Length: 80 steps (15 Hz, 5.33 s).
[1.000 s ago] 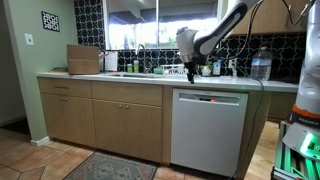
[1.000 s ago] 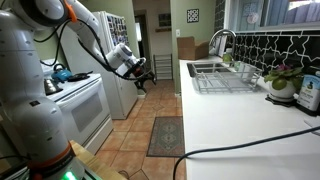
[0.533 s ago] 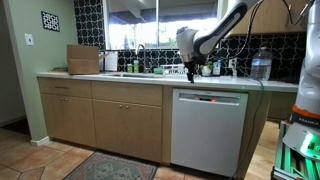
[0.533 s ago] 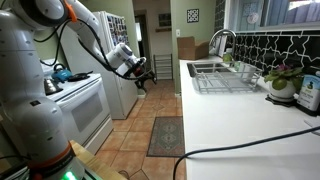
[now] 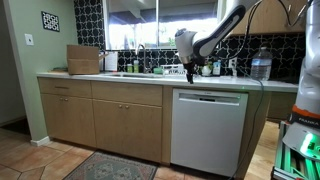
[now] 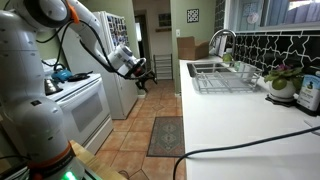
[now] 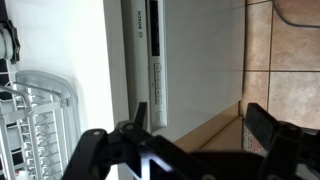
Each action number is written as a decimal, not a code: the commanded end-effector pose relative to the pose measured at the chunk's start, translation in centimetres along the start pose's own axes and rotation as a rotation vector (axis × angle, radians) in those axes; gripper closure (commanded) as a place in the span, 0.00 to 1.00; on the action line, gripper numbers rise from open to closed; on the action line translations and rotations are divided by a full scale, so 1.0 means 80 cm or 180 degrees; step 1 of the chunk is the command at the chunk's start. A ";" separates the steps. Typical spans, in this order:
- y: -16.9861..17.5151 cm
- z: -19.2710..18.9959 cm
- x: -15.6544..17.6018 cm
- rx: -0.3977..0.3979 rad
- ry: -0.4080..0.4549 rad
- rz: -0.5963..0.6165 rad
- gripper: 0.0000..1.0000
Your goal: Push the button on the left of the dishwasher
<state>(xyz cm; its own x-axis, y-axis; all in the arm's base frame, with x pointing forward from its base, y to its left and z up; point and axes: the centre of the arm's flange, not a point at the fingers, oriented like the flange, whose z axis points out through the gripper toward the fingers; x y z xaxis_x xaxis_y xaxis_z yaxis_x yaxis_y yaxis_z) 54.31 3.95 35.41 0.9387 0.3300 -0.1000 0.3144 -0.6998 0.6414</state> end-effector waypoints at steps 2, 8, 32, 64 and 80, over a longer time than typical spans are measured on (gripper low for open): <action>-0.020 0.045 0.037 -0.0298 -0.0122 -0.0117 0.00; -0.021 0.119 0.059 -0.0487 -0.0253 -0.0002 0.42; -0.008 0.263 0.151 -0.0555 -0.0290 0.0528 1.00; -0.014 0.312 0.187 -0.0701 -0.0340 0.0446 1.00; -0.008 0.336 0.202 -0.0711 -0.0327 0.0357 1.00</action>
<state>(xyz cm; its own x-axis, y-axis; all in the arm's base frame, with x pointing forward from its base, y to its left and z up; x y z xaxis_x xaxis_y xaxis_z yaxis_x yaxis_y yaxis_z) 72.13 -6.69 13.67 0.9815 0.1754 -0.0764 0.1638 -0.5641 0.8093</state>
